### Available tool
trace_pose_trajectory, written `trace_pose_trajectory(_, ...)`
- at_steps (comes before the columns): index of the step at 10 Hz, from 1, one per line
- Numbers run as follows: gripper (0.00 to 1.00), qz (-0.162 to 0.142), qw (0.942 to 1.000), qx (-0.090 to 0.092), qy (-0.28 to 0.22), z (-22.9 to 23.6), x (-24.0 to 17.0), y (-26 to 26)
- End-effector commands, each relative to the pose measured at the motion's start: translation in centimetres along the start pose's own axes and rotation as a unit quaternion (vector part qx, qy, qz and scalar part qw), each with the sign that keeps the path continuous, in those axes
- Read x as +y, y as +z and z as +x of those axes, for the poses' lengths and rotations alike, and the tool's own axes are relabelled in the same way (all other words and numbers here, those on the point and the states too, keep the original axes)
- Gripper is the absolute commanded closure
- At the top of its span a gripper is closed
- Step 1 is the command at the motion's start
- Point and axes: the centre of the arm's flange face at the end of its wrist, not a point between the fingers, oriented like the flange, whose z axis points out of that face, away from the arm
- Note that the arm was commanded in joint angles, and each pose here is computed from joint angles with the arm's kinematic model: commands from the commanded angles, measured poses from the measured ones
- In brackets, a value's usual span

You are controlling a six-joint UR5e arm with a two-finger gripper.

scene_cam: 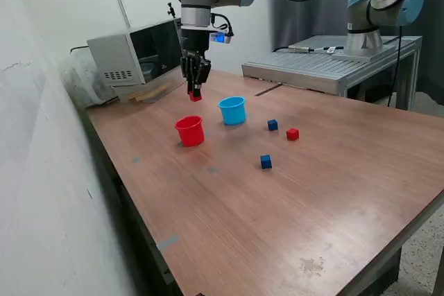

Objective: Place red objects in the red bin, and blue objects in the blue bin.

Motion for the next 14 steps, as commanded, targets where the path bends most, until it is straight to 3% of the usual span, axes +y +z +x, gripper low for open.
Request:
trace_pose_trajectory(1, 1.00, 0.015, 0.9991, -0.008, 0.040, -6.4, -0.5, 2.0)
trace_pose_trajectory(5, 1.00, 0.045, 0.9977, -0.005, 0.049, -8.2, -1.0, 8.3)
trace_pose_trajectory(7, 1.00, 0.042, 0.9979, -0.004, 0.048, -8.0, -1.0, 8.5)
trace_pose_trajectory(8, 0.00, 0.042, 0.9981, -0.003, 0.045, -7.8, -0.9, 8.5)
trace_pose_trajectory(11, 0.00, 0.036, 0.9991, 0.010, 0.019, -6.5, -0.8, 7.0)
trace_pose_trajectory(14, 0.00, 0.007, 0.9999, 0.004, 0.012, -4.9, -2.1, -2.8)
